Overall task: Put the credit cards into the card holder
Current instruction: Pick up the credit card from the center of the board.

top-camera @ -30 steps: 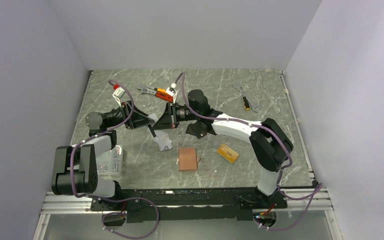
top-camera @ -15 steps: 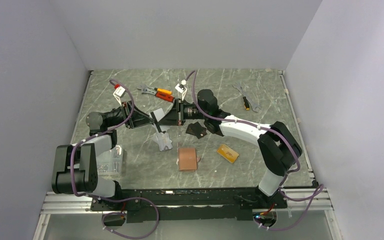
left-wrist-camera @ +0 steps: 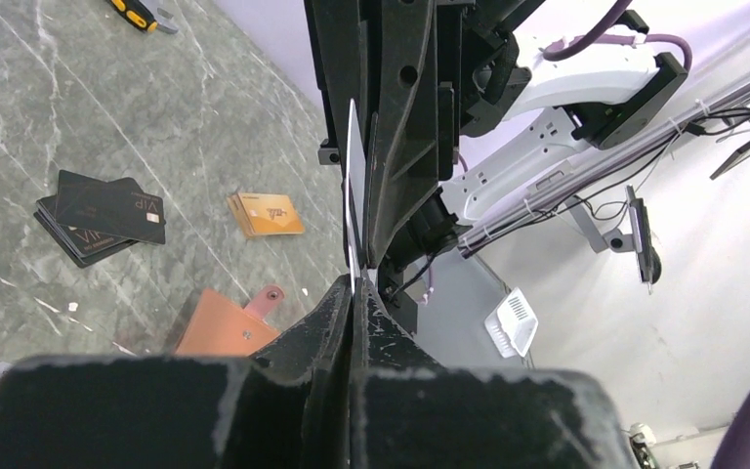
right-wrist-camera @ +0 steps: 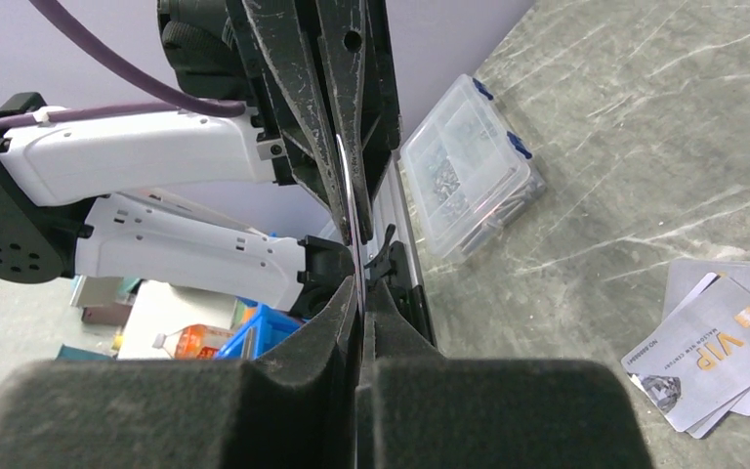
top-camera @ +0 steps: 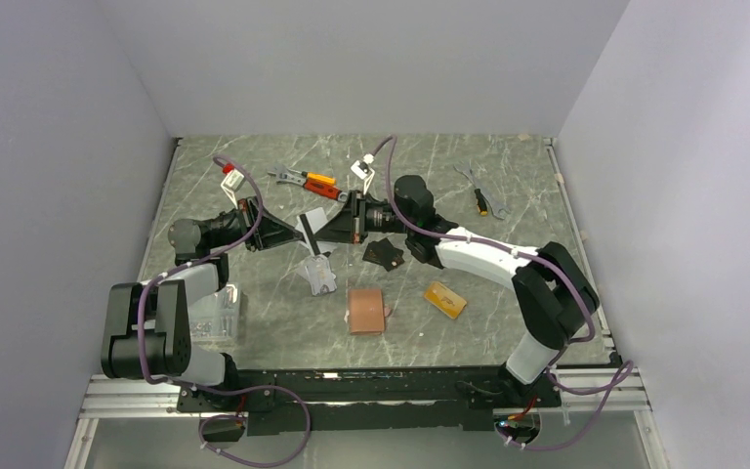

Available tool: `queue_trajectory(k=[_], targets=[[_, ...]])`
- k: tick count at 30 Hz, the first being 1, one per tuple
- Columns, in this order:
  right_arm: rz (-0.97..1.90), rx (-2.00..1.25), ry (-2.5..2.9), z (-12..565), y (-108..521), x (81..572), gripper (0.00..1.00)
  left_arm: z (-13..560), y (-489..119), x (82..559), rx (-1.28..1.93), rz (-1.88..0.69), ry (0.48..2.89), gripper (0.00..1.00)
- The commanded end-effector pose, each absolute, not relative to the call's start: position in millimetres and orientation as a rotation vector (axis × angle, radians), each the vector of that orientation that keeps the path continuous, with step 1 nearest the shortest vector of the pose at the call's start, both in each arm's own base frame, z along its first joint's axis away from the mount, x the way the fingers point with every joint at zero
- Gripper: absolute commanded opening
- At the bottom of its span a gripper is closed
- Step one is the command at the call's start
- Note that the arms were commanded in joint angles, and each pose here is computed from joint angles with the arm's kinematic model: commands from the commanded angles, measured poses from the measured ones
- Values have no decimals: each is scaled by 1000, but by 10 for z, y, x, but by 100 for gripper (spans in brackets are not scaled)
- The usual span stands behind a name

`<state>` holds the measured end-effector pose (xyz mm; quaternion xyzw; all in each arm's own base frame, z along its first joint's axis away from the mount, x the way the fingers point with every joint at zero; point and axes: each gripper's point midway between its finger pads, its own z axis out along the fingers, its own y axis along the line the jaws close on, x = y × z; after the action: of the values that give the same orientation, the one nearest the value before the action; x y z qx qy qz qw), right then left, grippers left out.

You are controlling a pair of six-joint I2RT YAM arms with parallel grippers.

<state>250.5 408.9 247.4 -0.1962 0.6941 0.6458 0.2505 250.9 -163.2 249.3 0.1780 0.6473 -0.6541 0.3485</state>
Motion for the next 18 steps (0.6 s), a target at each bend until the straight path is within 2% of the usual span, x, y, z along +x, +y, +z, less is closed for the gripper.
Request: queue_trajectory(k=[1,11,15,18], targets=[[1615,-354,1864,2517,3827,2944,5,2609,-1601,2467,596,-1595,1602,5],[1598,-326,1857,2558,3755,2999,18,2417,-1558,2663,512,-1567,1688,0],[1563,-297,1875,2513,3672,3046,14,2181,-1488,2842,418,-1518,1794,0],[1521,-273,1910,2423,3565,3075,7,1879,-1433,3020,374,-1352,1953,0]])
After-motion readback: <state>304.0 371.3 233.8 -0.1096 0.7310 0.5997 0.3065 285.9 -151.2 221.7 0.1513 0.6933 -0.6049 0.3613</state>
